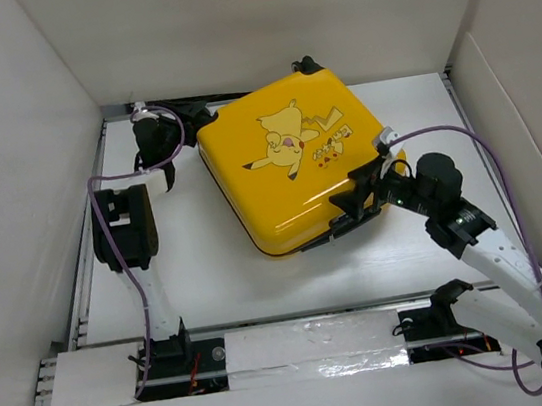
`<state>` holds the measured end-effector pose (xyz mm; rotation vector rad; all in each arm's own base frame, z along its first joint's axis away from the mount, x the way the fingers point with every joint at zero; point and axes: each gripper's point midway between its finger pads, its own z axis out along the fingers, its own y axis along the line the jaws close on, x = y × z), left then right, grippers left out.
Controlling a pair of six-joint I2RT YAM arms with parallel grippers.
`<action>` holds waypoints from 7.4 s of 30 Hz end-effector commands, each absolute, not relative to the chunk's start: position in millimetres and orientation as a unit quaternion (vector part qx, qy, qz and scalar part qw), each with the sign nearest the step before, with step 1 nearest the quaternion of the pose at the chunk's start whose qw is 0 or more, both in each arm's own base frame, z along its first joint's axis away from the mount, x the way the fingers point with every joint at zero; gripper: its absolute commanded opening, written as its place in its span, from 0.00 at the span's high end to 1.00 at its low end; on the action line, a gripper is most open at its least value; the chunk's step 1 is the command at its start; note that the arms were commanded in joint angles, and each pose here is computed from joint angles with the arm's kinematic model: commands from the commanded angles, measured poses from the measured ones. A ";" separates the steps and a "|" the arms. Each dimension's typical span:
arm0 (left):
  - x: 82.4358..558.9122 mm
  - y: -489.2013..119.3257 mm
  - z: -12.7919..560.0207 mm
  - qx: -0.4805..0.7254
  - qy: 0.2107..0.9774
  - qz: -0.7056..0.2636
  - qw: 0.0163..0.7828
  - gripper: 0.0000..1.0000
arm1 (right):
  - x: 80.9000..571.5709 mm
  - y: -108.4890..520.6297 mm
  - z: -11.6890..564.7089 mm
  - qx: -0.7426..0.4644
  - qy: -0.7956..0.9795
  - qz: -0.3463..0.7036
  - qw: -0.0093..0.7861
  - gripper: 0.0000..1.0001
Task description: Pack the luggage
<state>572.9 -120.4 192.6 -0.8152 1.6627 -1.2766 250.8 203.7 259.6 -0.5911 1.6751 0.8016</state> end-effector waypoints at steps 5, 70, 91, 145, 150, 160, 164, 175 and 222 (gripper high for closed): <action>531.9 -137.0 356.8 -0.200 0.586 -0.574 0.536 0.97 | 242.4 195.8 230.9 -0.237 0.736 0.327 0.543 0.07; 367.3 -109.4 235.7 -0.244 0.671 -0.339 0.612 1.00 | 217.6 215.6 178.8 -0.124 0.722 0.324 0.599 0.46; 289.6 -207.3 129.1 -0.075 0.777 -0.397 0.483 0.99 | 245.7 234.8 165.9 -0.104 0.700 0.353 0.612 0.69; 329.1 -160.5 240.2 -0.247 0.665 -0.409 0.574 0.01 | 188.2 312.3 114.7 -0.137 0.759 0.335 0.541 1.00; 413.7 -142.6 295.4 -0.261 0.652 -0.405 0.586 0.01 | 185.4 314.3 118.4 -0.153 0.756 0.337 0.540 1.00; 541.0 -155.3 251.1 -0.248 0.726 -0.415 0.489 0.01 | 176.3 317.5 117.3 -0.169 0.752 0.352 0.531 1.00; 557.7 -159.4 250.6 -0.245 0.723 -0.421 0.489 0.01 | 174.1 318.4 114.8 -0.174 0.753 0.354 0.526 1.00; 586.8 -192.2 252.0 -0.226 0.710 -0.468 0.476 0.03 | 175.1 321.8 107.8 -0.179 0.758 0.349 0.521 1.00; 280.3 -242.6 235.4 -0.113 0.639 -0.581 0.491 1.00 | 269.2 175.2 281.6 -0.098 0.683 0.196 0.697 1.00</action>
